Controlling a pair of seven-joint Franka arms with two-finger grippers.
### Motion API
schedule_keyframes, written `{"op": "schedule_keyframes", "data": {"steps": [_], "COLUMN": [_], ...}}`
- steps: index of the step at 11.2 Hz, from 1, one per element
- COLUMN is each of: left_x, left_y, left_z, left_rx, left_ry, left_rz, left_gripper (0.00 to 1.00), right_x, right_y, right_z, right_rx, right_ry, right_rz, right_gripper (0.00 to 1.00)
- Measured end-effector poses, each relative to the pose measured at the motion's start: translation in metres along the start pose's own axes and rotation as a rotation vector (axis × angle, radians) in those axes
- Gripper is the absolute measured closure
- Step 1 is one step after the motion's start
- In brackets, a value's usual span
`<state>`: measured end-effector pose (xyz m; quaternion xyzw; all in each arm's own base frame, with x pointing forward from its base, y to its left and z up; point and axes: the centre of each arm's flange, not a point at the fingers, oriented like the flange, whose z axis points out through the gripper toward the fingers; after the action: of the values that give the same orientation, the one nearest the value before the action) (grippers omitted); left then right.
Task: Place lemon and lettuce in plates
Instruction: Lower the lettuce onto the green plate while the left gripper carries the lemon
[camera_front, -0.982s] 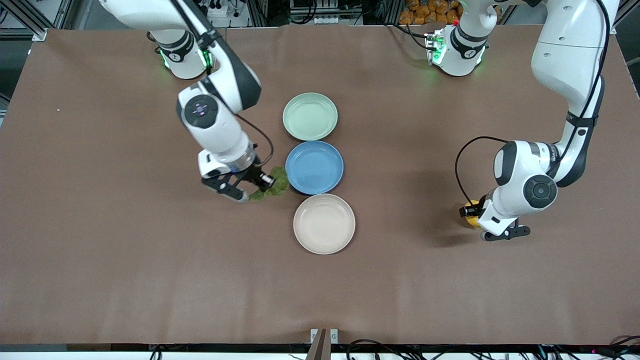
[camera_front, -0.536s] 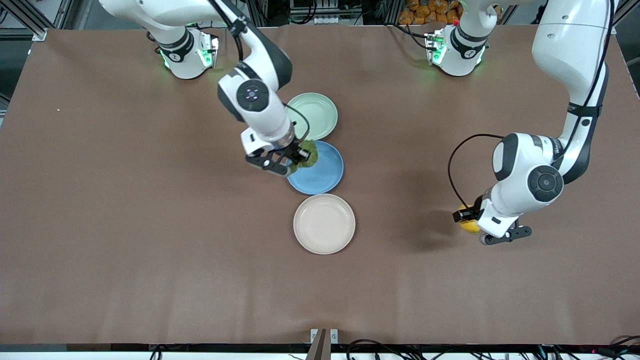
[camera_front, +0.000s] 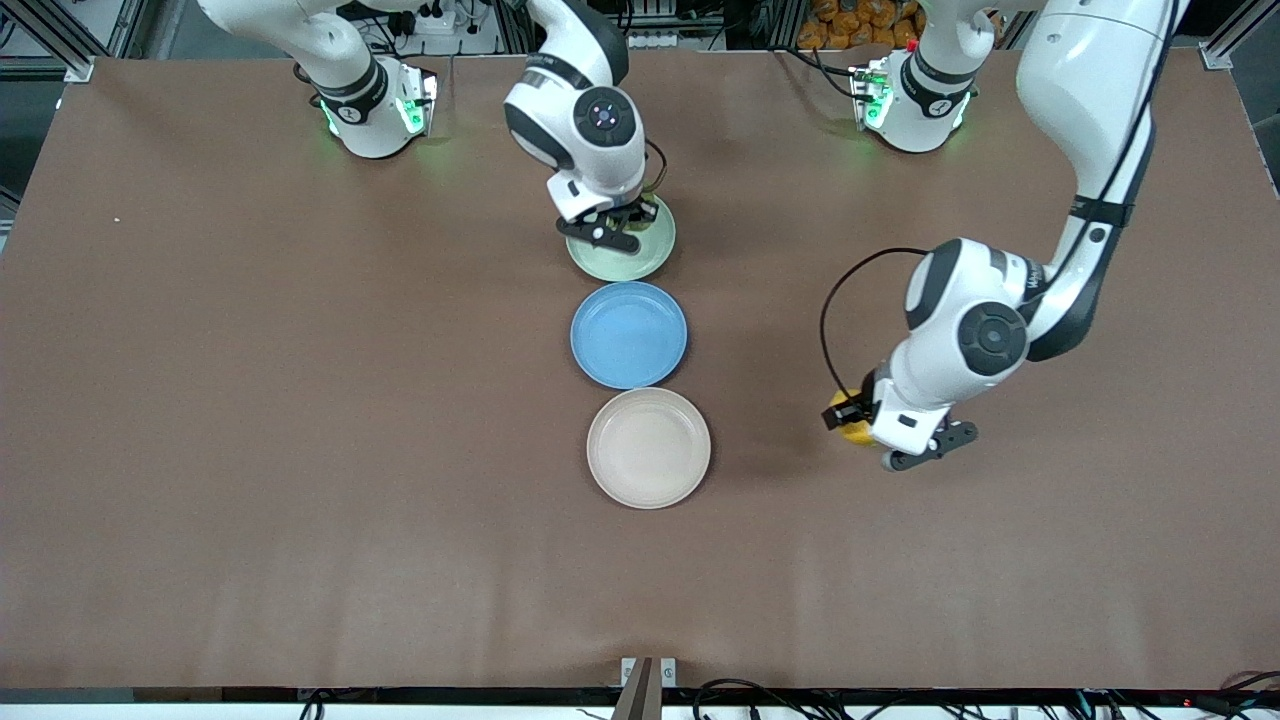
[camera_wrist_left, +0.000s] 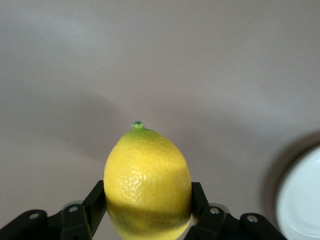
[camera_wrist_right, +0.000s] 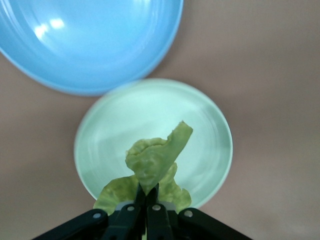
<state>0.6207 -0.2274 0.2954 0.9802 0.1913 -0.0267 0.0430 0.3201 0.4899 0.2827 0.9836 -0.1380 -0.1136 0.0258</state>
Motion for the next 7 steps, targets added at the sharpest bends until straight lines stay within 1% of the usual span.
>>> {"op": "schedule_keyframes", "data": {"steps": [1, 2, 3, 4, 5, 7], "left_x": [-0.015, -0.033, -0.05, -0.063, -0.073, -0.087], "left_y": [0.023, 0.05, 0.078, 0.103, 0.123, 0.153], "left_z": [-0.002, 0.001, 0.009, 0.02, 0.03, 0.047], "left_rx": [-0.009, -0.017, -0.023, -0.031, -0.043, -0.09], "left_ry": [0.004, 0.003, -0.004, -0.01, -0.009, 0.025], "left_rz": [-0.031, -0.066, -0.101, -0.125, -0.14, -0.15], "left_gripper": [0.29, 0.29, 0.29, 0.29, 0.29, 0.29], "right_x": [-0.015, -0.027, -0.036, -0.042, -0.044, -0.036], "right_y": [0.002, 0.002, -0.001, -0.003, -0.004, -0.003], "right_z": [0.01, 0.019, 0.025, 0.031, 0.038, 0.052], "right_rx": [-0.021, -0.022, -0.01, -0.003, -0.008, -0.025], "right_ry": [-0.001, 0.0, 0.006, 0.024, 0.042, 0.054], "right_rz": [-0.025, -0.037, -0.037, -0.042, -0.048, -0.05], "right_gripper": [0.98, 0.98, 0.98, 0.98, 0.98, 0.98]}}
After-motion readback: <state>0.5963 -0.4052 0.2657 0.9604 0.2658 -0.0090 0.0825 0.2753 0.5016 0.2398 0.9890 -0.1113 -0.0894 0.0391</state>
